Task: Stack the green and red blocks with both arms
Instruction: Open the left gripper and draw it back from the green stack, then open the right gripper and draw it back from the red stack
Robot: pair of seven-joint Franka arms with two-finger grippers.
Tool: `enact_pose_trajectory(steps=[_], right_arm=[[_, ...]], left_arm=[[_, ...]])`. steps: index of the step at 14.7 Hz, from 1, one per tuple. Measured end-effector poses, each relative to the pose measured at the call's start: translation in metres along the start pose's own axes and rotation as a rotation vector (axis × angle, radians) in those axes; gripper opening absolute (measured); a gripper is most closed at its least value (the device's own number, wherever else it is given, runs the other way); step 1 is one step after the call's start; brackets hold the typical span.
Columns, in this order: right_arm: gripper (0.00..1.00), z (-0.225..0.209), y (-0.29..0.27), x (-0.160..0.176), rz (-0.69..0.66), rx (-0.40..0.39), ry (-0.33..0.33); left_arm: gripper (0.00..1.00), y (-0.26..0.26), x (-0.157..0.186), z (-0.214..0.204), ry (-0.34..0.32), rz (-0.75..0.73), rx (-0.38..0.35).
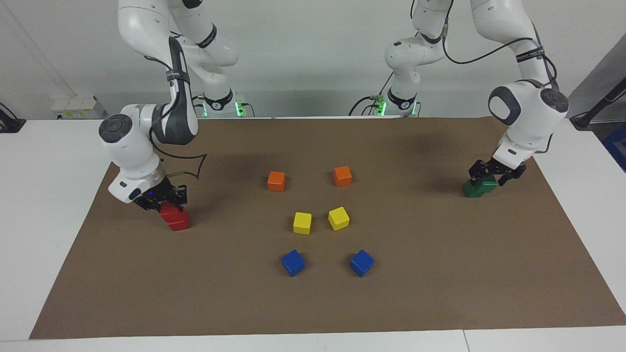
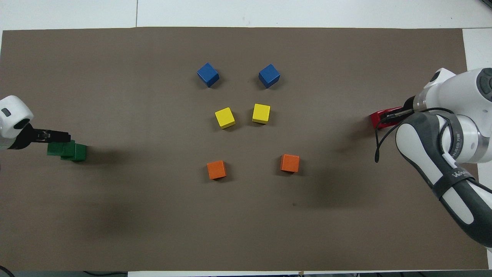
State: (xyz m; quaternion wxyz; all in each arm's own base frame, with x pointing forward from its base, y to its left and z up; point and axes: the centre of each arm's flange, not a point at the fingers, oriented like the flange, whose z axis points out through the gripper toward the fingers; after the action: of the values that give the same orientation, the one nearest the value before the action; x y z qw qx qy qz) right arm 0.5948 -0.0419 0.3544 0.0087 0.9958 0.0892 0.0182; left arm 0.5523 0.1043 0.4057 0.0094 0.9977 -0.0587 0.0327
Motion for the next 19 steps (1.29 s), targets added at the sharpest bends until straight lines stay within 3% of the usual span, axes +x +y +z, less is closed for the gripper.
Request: enact_pose_trajectory(steps=[4, 9, 15, 19], right_arm=[[0.55, 0.000, 0.000, 0.000, 0.000, 0.000, 0.000], [0.55, -0.001, 0.000, 0.002, 0.000, -0.004, 0.017], [0.55, -0.001, 0.000, 0.002, 0.000, -0.004, 0.018], [0.55, -0.001, 0.000, 0.002, 0.000, -0.004, 0.018]], left_arm=[[1.00, -0.002, 0.016, -0.061, 0.035, 0.003, 0.008], [1.00, 0.020, 0.002, -0.120, 0.052, -0.018, 0.010], [1.00, 0.069, 0.004, -0.136, 0.011, 0.025, -0.001], [1.00, 0.075, 0.000, -0.135, -0.032, 0.017, -0.010]])
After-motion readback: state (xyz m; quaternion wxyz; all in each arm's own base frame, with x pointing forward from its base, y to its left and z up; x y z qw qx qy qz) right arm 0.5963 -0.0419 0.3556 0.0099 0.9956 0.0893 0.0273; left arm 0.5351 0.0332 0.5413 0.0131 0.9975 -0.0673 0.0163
